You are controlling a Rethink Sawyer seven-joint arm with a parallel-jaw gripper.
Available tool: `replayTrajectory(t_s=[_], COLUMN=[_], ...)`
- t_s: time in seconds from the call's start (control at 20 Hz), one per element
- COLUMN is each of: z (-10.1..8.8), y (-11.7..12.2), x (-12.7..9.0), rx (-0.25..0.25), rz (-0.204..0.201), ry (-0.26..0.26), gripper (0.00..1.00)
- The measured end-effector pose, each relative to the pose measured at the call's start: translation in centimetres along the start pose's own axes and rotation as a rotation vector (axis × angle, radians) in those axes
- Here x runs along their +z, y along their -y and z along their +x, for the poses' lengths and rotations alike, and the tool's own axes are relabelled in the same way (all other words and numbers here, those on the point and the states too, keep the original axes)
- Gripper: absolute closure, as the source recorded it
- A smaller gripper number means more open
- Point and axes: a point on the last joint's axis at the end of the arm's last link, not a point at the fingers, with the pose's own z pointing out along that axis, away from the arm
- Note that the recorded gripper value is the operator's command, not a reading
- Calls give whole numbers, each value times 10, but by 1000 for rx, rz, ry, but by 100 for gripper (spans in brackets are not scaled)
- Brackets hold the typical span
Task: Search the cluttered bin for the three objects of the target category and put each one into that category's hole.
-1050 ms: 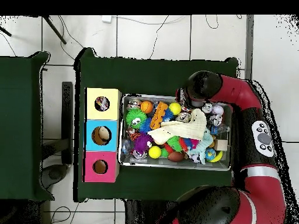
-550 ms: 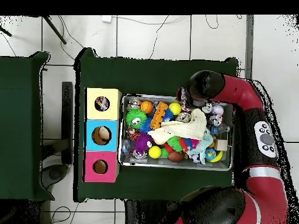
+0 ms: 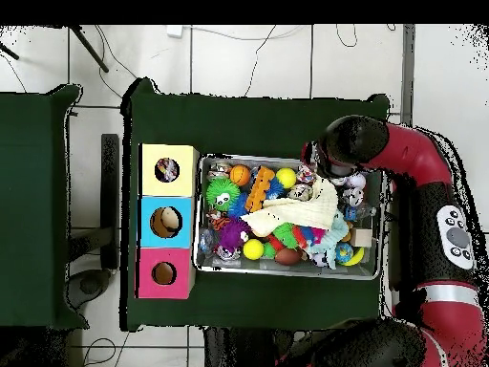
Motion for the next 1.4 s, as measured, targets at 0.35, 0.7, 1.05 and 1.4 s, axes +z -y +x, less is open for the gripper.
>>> replayTrajectory(t_s=[0.35,0.7,1.05,1.4], z=[0,12,23,29], y=[3,-9,-18,-20], x=[-12,-10,6,26], rx=[-3,-32,-64,-64], rz=[14,22,36,19], ry=[12,14,16,-7], gripper=[0,0,0,0])
